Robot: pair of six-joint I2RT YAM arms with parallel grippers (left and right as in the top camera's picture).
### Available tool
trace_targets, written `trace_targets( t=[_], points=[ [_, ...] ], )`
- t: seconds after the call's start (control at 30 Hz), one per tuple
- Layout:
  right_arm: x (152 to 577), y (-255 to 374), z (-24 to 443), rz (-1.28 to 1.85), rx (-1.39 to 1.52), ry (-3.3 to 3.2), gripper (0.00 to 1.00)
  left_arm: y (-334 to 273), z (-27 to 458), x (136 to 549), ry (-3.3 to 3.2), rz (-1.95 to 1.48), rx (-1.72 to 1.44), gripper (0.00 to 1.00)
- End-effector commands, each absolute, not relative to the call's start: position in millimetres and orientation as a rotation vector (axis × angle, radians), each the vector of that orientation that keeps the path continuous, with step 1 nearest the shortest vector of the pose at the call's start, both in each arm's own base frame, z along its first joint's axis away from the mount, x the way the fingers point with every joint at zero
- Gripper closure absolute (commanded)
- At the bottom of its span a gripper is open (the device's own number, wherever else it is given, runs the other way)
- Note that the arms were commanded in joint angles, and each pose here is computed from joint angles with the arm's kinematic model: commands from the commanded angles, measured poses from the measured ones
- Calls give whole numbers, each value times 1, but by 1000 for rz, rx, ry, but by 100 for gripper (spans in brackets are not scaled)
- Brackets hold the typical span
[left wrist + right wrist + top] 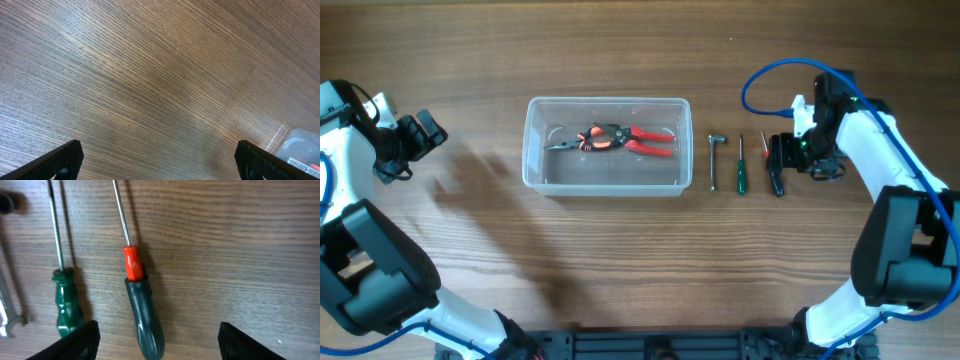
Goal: Pack container
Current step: 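Grasp the red-black screwdriver with the right gripper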
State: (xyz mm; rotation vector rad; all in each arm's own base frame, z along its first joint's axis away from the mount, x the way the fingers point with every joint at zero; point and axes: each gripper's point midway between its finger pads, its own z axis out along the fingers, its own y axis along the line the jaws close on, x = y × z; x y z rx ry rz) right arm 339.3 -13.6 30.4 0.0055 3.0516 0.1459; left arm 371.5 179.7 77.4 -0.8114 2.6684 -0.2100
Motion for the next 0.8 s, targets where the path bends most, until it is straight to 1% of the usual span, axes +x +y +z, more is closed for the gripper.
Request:
trace_targets(
  t=[0.0,0.23,0.37,0.5,0.6,0.67,0.7,0.77],
  points=[
    [334,-7,16,179,-41,3081,25,184,83,376,2650,-203,-811,0],
    [337,-4,14,176,-65,3071,25,184,83,376,2650,-203,-811,0],
    [337,-4,14,174,-88,3070,31,184,83,376,2650,-203,-811,0],
    [337,1,12,112,-143,3077,31,184,83,376,2650,-203,-811,0],
    [334,8,-2,84,-195,3114,31,184,83,376,2650,-203,-811,0],
    [330,9,-12,80,-167,3149,31,184,83,376,2650,-203,-811,0],
    [328,6,-18,61,-115,3169,33,184,83,376,2650,-203,-811,0],
    [324,5,-28,57,-76,3204,40,184,83,376,2650,-203,-811,0]
  ],
)
